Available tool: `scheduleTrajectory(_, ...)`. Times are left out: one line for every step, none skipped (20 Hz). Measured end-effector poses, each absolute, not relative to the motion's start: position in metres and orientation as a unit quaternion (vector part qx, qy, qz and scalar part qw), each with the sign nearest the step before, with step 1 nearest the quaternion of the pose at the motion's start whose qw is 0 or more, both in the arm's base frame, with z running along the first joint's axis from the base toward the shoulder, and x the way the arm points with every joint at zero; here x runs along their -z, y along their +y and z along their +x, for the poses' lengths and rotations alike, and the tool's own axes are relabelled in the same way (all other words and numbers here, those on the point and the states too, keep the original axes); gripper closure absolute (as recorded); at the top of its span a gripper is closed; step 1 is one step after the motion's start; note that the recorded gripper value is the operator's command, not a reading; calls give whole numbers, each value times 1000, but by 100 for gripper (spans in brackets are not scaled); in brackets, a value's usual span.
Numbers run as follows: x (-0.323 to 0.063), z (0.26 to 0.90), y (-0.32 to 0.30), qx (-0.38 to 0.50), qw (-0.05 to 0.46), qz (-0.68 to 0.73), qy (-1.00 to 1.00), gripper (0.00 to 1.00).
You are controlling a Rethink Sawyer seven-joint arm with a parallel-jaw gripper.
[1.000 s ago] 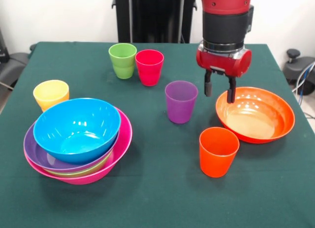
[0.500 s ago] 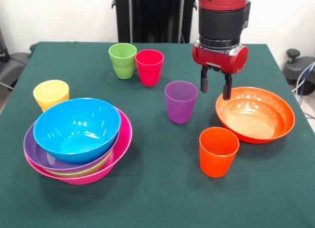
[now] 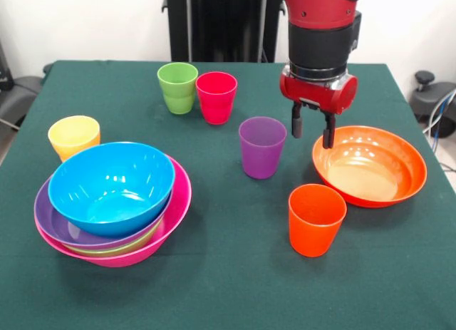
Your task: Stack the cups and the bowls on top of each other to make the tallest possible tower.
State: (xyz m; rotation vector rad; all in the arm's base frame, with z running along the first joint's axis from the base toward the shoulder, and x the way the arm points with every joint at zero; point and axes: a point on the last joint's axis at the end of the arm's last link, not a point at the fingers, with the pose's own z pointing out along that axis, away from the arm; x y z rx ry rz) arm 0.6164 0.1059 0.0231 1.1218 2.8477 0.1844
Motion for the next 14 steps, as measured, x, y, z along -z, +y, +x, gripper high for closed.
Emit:
scheduleTrajectory(-20, 614, 107, -59, 35, 364, 929, 0)
scheduleTrajectory(-16, 612, 109, -58, 32, 363, 930, 0)
scheduleTrajectory(-14, 610, 110, -58, 30, 361, 930, 0)
scheduleTrajectory(-13, 609, 110, -58, 29, 361, 930, 0)
scheduleTrajectory(-9, 607, 111, -56, 25, 358, 932, 0)
scheduleTrajectory(-7, 605, 112, -56, 23, 357, 932, 0)
scheduleTrajectory(-5, 604, 112, -55, 22, 357, 932, 0)
scheduleTrajectory(-3, 603, 112, -55, 20, 356, 933, 0)
scheduleTrajectory(-1, 601, 112, -54, 18, 355, 933, 0)
scheduleTrajectory(2, 599, 112, -53, 16, 354, 933, 0)
scheduleTrajectory(3, 598, 112, -53, 15, 354, 934, 0)
scheduleTrajectory(7, 596, 113, -52, 12, 352, 934, 0)
scheduleTrajectory(9, 595, 113, -51, 11, 351, 935, 0)
scheduleTrajectory(10, 594, 113, -51, 10, 351, 935, 0)
